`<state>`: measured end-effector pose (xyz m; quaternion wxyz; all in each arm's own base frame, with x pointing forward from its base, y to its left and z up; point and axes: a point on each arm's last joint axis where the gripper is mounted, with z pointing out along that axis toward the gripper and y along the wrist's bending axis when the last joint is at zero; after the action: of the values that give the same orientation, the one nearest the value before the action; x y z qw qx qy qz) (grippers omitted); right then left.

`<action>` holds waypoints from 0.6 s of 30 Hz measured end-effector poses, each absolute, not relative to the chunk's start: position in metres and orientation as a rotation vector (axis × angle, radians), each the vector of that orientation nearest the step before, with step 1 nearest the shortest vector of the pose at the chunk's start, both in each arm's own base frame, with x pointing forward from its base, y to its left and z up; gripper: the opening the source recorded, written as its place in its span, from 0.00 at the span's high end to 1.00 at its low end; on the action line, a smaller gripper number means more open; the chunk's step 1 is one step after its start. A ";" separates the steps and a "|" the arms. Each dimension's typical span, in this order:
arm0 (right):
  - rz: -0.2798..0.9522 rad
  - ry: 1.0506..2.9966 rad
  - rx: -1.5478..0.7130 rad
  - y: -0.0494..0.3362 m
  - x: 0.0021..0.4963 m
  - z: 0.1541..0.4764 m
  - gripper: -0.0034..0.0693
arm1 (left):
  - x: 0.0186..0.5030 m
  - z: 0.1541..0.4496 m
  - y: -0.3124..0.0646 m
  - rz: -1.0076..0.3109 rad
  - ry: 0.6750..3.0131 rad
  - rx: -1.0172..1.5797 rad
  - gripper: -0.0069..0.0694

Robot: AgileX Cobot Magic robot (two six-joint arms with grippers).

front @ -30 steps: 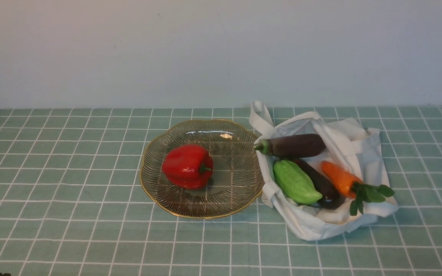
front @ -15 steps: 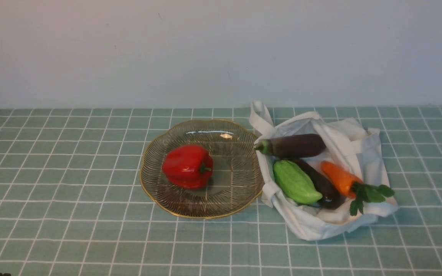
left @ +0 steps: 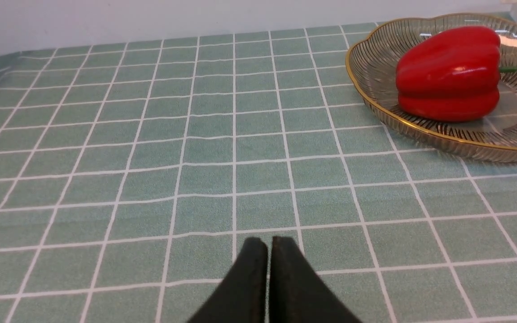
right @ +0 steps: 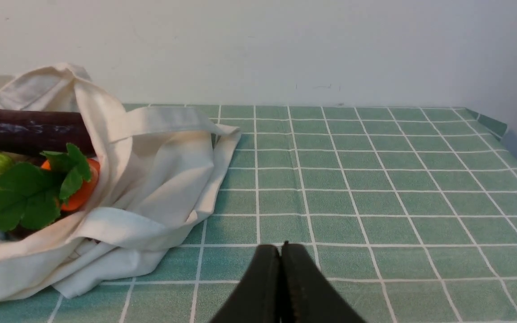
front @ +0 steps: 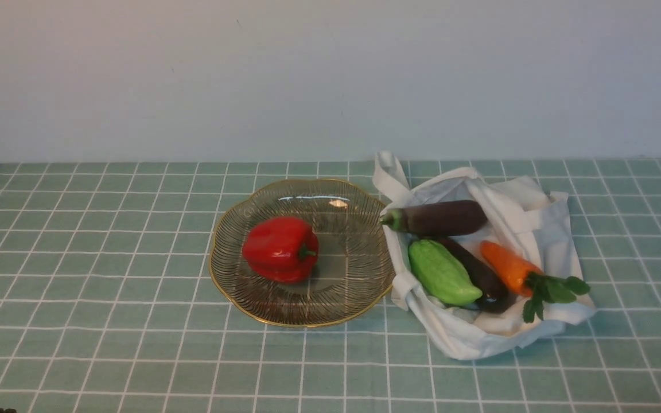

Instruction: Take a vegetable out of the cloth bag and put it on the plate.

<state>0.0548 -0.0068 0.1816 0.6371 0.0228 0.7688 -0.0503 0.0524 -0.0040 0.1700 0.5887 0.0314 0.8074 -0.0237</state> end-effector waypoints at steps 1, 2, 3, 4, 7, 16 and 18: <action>-0.115 1.755 0.052 -0.007 0.055 0.182 0.97 | 0.052 0.170 -0.004 -0.055 1.880 0.073 0.92; -0.115 1.755 0.052 -0.007 0.055 0.182 0.97 | 0.052 0.170 -0.004 -0.055 1.880 0.073 0.92; -0.116 1.755 0.053 -0.007 0.055 0.182 0.97 | 0.052 0.170 -0.004 -0.055 1.880 0.073 0.92; -0.118 1.755 0.055 -0.007 0.055 0.182 0.97 | 0.052 0.170 -0.004 -0.055 1.880 0.073 0.92; -0.131 1.755 0.080 -0.008 0.055 0.182 0.97 | 0.052 0.170 -0.004 -0.055 1.880 0.073 0.92; -0.142 1.754 0.104 -0.010 0.054 0.182 0.97 | 0.052 0.170 -0.004 -0.055 1.880 0.073 0.92; -0.131 1.754 0.090 -0.009 0.055 0.182 0.97 | 0.052 0.170 -0.004 -0.055 1.880 0.073 0.92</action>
<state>0.0545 -0.0086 0.1816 0.6366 0.0395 0.7681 -0.0573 0.0524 -0.0040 0.1700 0.5887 0.0314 0.8074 -0.0237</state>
